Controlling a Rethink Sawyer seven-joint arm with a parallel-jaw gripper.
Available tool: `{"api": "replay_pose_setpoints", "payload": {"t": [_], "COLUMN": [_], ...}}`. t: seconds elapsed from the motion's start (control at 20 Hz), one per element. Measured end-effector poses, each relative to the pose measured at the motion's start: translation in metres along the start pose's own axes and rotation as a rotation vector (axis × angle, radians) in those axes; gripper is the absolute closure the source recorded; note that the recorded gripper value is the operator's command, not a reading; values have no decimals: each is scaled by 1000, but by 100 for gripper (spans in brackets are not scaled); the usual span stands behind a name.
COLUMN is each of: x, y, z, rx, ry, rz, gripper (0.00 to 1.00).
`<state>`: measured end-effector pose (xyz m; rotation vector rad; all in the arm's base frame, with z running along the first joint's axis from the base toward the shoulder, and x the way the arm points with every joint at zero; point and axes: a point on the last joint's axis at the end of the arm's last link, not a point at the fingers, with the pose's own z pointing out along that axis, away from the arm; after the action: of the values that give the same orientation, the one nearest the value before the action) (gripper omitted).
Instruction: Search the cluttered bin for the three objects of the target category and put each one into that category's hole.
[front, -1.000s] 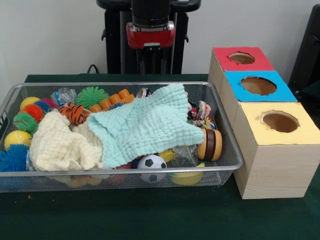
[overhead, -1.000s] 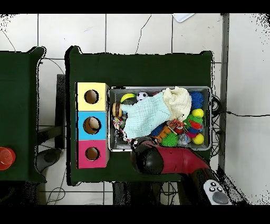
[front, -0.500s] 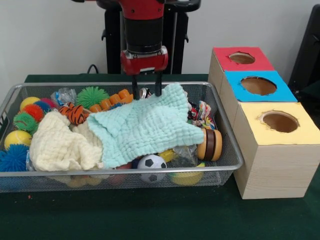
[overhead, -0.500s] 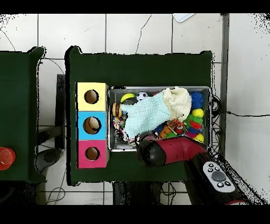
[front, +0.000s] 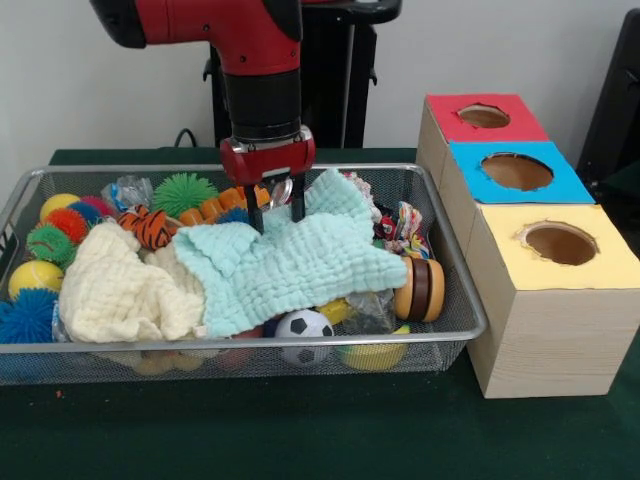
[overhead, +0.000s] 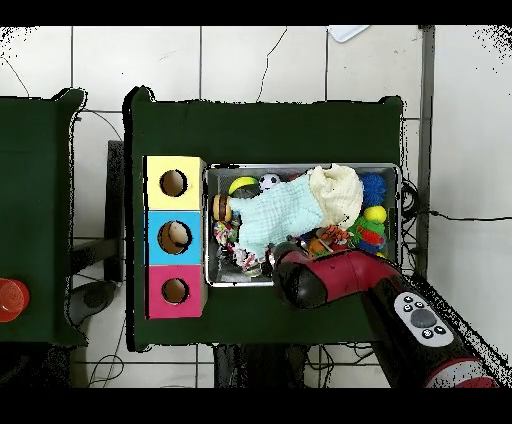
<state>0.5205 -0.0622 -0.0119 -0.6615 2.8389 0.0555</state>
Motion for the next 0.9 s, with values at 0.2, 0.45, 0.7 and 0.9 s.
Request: {"api": "replay_pose_setpoints", "payload": {"t": [0.2,0.45,0.7,0.9], "x": [-9,-21,-22,-27], "y": [1,14,27,32], "z": [5,14,23,20], "rx": [-8,-21,-34,-26], "ry": [-72,-165,-185,-168], "rz": [-35,-87,-132,-159], "gripper": [0,100,100,100]}}
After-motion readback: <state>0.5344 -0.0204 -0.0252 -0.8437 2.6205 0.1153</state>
